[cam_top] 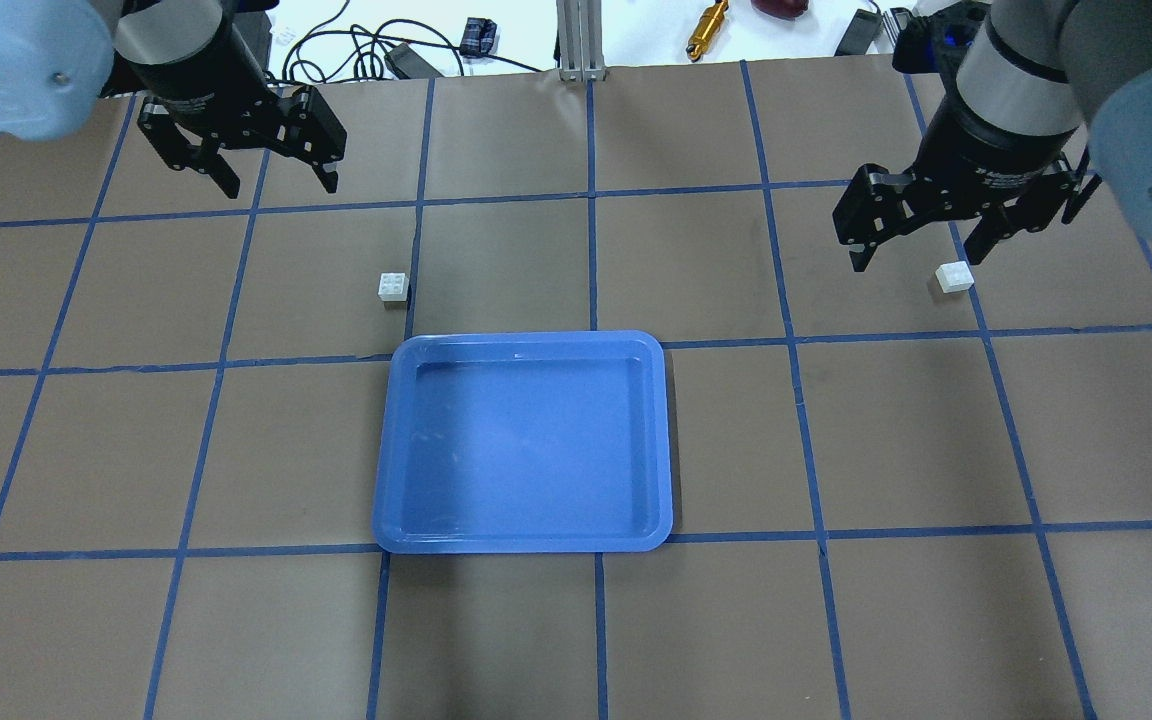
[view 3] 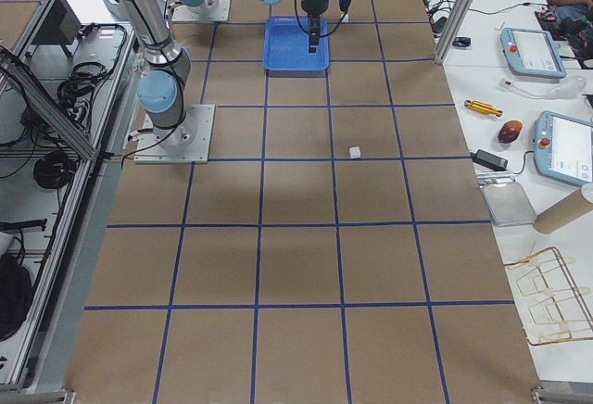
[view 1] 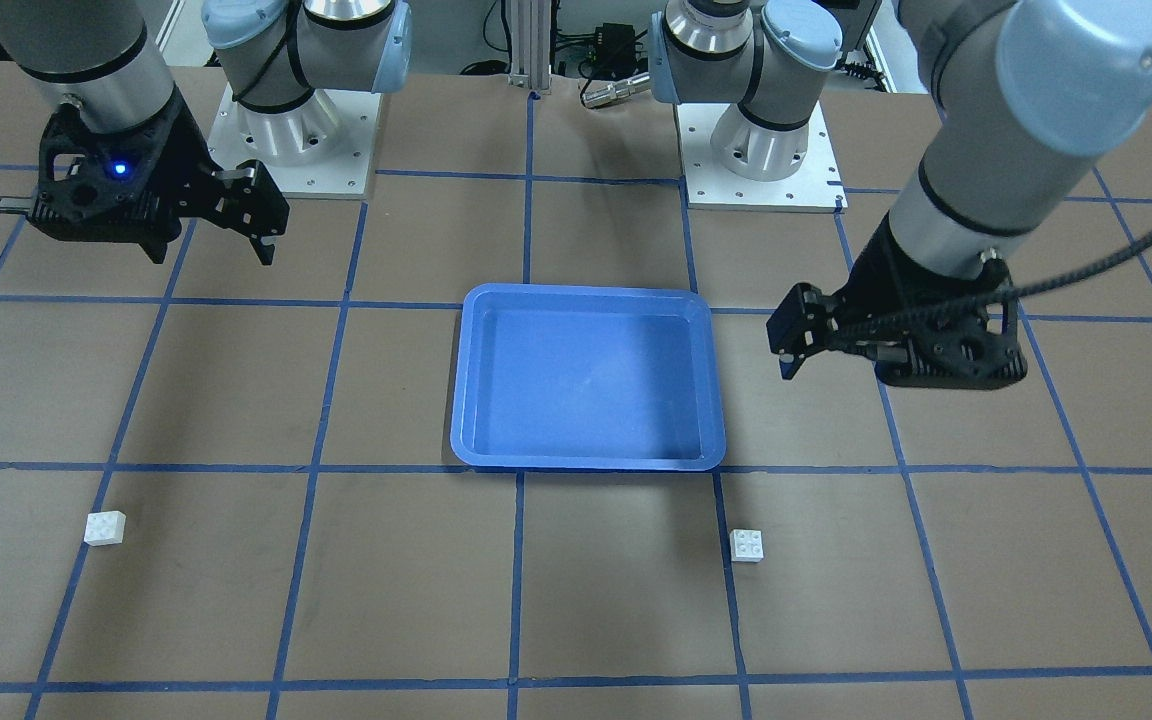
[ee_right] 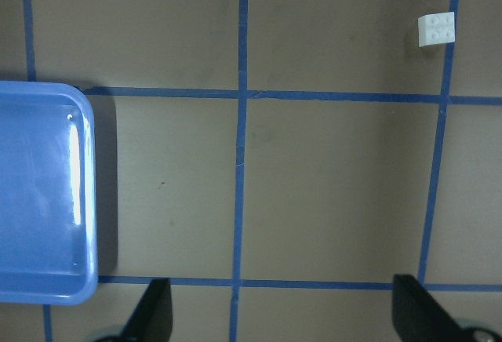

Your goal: Assemble white blocks and place on blue tray

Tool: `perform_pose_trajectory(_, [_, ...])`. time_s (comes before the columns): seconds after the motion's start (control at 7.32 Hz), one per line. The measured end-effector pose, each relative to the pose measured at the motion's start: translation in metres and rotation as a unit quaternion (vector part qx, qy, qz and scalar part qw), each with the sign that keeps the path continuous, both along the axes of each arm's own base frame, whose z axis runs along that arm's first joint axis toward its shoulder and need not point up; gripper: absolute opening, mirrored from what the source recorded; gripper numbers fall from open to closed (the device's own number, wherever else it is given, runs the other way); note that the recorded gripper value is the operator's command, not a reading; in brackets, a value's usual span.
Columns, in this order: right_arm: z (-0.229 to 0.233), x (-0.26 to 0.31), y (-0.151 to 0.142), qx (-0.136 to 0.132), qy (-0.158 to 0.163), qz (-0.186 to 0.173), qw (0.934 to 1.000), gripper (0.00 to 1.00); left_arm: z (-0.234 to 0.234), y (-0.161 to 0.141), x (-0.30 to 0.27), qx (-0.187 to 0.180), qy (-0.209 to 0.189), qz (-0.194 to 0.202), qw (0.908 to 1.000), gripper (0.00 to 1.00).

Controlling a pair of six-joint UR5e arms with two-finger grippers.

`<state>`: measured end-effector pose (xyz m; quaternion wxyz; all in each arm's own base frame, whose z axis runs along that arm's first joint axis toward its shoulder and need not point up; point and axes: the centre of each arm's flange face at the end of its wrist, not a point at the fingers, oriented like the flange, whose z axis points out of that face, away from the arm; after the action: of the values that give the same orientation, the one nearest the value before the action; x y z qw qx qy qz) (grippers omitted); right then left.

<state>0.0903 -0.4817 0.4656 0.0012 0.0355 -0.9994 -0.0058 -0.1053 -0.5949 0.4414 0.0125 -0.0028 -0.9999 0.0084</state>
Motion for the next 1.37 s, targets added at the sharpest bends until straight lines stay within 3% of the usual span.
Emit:
perform_pose_trajectory(0.27, [-0.013,-0.062,-0.022,-0.010,-0.045,0.089,0.9950,1.00,-0.058,-0.033,0.000,0.015,0.006,-0.003,0.9999,1.00])
perform_pose_trajectory(0.55, [-0.043,-0.130,-0.054,-0.047,-0.084,0.180,0.9790,1.00,-0.116,-0.051,0.002,0.039,0.006,-0.002,0.9992,1.00])
perform_pose_trajectory(0.96, [-0.099,-0.208,-0.086,-0.094,-0.121,0.322,0.9344,0.97,-0.194,-0.057,0.002,0.042,0.004,-0.002,0.9991,1.00])
perform_pose_trajectory(1.09, [-0.116,-0.223,-0.094,-0.108,-0.126,0.366,0.9158,0.98,-0.216,-0.057,0.002,0.037,0.004,-0.002,0.9993,1.00])
perform_pose_trajectory(1.23, [-0.129,-0.231,-0.099,-0.118,-0.122,0.418,0.8923,1.00,-0.233,-0.057,0.002,0.036,0.004,0.000,0.9994,0.99])
perform_pose_trajectory(1.37, [-0.139,-0.236,-0.102,-0.120,-0.119,0.457,0.8733,1.00,-0.245,-0.057,0.002,0.038,0.004,0.001,0.9993,0.92])
